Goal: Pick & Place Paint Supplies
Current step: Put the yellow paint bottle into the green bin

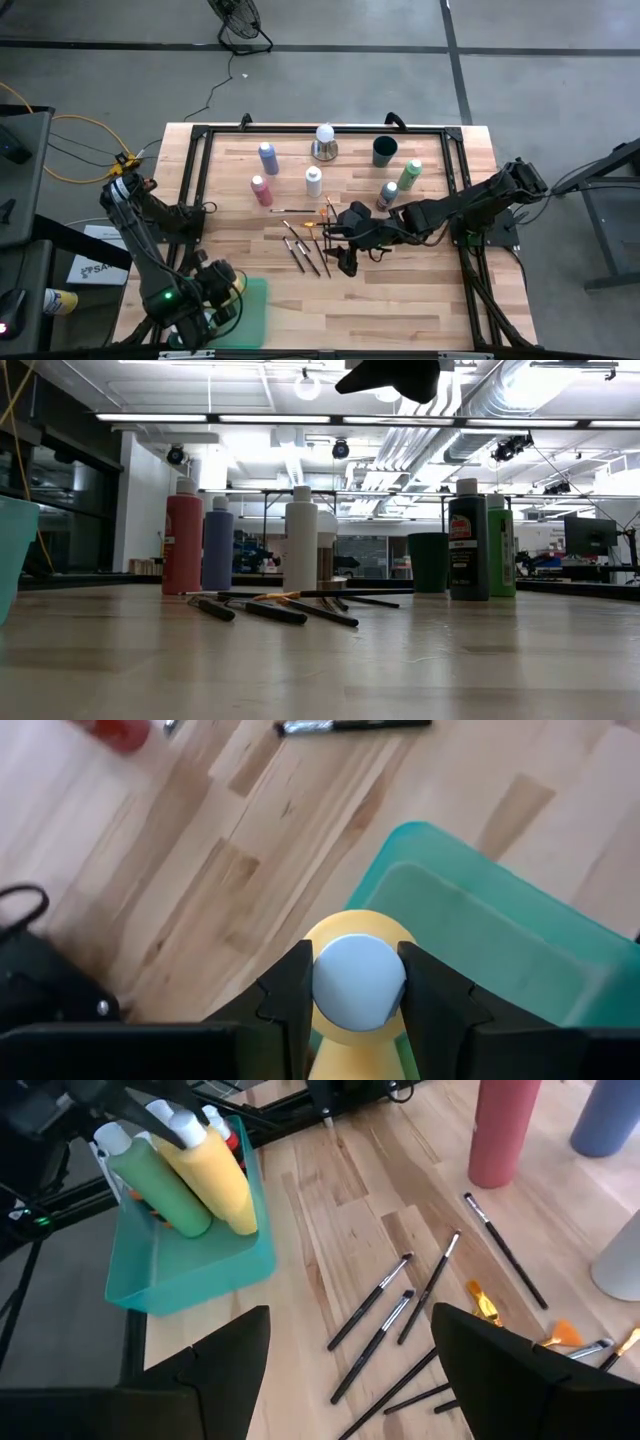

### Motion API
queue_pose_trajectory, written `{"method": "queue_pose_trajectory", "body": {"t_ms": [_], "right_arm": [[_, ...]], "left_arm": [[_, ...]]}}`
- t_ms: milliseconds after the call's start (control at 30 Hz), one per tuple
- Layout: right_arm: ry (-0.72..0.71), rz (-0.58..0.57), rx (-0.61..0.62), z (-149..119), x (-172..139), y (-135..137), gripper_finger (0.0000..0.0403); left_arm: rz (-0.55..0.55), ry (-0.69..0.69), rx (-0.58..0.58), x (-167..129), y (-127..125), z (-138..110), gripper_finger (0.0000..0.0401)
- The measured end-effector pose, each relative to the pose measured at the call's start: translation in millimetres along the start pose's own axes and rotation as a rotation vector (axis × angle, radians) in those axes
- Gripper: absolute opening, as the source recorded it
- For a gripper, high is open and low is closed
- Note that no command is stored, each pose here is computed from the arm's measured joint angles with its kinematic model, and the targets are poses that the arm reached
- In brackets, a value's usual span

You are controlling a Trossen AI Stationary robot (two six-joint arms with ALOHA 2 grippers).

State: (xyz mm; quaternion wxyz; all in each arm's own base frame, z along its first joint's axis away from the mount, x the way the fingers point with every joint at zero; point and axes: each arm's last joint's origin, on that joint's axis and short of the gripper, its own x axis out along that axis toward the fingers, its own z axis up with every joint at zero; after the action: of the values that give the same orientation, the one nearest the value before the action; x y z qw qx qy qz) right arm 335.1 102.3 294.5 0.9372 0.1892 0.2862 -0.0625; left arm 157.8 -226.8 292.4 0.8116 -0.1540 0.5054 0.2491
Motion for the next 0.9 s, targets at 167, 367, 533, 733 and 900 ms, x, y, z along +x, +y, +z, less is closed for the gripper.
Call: {"method": "queue_pose_trajectory", "body": {"t_ms": [167,367,533,733,900], "right_arm": [[-0.02,-0.031,0.0,1,0,-1,0.0271],[-0.025,-0.038,0.017,1,0,-1,0.0271],[-0.024,-0.037,0.024,0,0,-1,0.0271],[-0.024,-0.037,0.026,0,0,-1,0.0271],[-0.025,-0.037,0.042,0,0,-1,0.0271]], "left_arm": [[0.008,0.03,-0.022,3,0,-2,0.0115],[0.004,0.062,-0.021,3,0,-3,0.0115],[-0.003,0.09,-0.007,1,0,-8,0.0115],[-0.004,0.124,-0.008,0,0,-11,0.0115],[-0.008,0.132,-0.001,-1,0,-13,0.0117]]}}
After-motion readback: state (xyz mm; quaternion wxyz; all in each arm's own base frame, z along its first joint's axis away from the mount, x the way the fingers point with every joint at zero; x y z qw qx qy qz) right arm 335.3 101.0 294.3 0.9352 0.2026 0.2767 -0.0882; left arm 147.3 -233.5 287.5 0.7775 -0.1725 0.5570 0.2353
